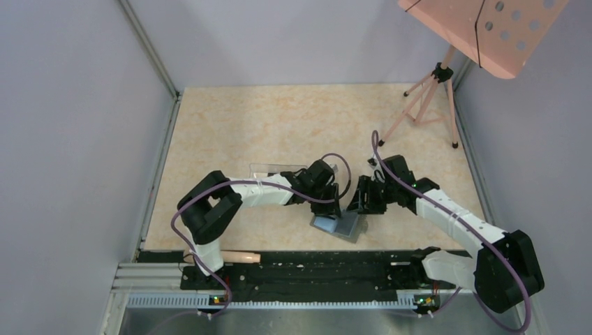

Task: Put the credit cards into the card holder
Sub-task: Turn over the card slot in the card holder.

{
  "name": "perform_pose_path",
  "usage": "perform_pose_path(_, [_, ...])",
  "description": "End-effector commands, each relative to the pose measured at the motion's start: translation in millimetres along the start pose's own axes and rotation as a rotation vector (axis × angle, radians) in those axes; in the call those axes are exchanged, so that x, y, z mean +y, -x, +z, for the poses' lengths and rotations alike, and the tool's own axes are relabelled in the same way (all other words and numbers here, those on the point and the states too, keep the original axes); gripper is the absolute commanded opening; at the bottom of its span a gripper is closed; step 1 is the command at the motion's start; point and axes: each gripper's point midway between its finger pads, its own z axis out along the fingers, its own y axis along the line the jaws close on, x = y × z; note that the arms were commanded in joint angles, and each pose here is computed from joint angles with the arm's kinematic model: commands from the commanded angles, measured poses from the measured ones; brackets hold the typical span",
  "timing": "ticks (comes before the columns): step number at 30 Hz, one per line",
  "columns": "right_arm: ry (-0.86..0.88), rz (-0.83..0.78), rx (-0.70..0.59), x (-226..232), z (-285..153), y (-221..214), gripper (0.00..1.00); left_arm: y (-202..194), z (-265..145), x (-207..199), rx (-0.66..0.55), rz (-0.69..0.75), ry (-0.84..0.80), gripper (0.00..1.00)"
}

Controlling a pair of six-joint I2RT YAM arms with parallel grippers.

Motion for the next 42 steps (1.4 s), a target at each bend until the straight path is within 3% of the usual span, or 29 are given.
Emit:
perform_pose_path(1, [0.203,-0.077,-0.071,52.7,-9.4,34.5,0.43,-8.2,0.5,38.3,0.009,0.014,0.178,0.33])
perform_pose_path(4, [0.227,-0.073,-0.060,59.6,-5.4,34.2,0.29,-12.1,5.2,45.3,0.030,0.008,0.200,0.28])
perform_pose_path(7, [0.223,-0.065,-0.028,61.2,5.2,28.7,0.10,-15.8,6.6,50.8,0.053,-0.003,0.231,0.17])
perform_pose_path(10, [0.172,-0.056,0.030,53.0,24.8,16.3,0.00,-18.2,3.4,56.5,0.050,-0.040,0.267,0.05])
perform_pose_path(11, [0.148,-0.054,0.056,48.6,31.8,11.0,0.00,-19.3,1.9,57.7,0.046,-0.059,0.273,0.00])
perform_pose_path(15, [0.010,-0.056,0.153,21.3,53.5,-8.8,0.00,-23.6,-6.8,67.3,0.009,-0.122,0.311,0.00])
perform_pose_path(23, [-0.212,-0.083,0.200,-28.8,53.6,-25.0,0.00,-14.3,-25.8,72.3,-0.089,-0.136,0.348,0.01])
perform_pose_path(26, [-0.210,-0.091,0.206,-31.6,55.8,-27.9,0.00,-6.1,-31.7,74.4,-0.126,-0.122,0.361,0.14])
perform_pose_path(29, [-0.176,-0.108,0.216,-27.8,59.3,-29.0,0.00,-4.3,-32.1,81.3,-0.121,-0.133,0.376,0.34])
perform_pose_path(31, [-0.164,-0.123,0.212,-25.9,61.3,-26.7,0.00,-8.3,-27.3,83.5,-0.090,-0.142,0.366,0.39])
perform_pose_path(34, [-0.150,-0.145,0.209,-22.2,64.8,-21.1,0.00,-13.9,-21.0,83.5,-0.049,-0.148,0.353,0.39])
perform_pose_path(42, [-0.140,-0.190,0.227,-18.7,77.9,-9.9,0.00,-26.8,-25.3,86.6,-0.017,-0.190,0.356,0.27])
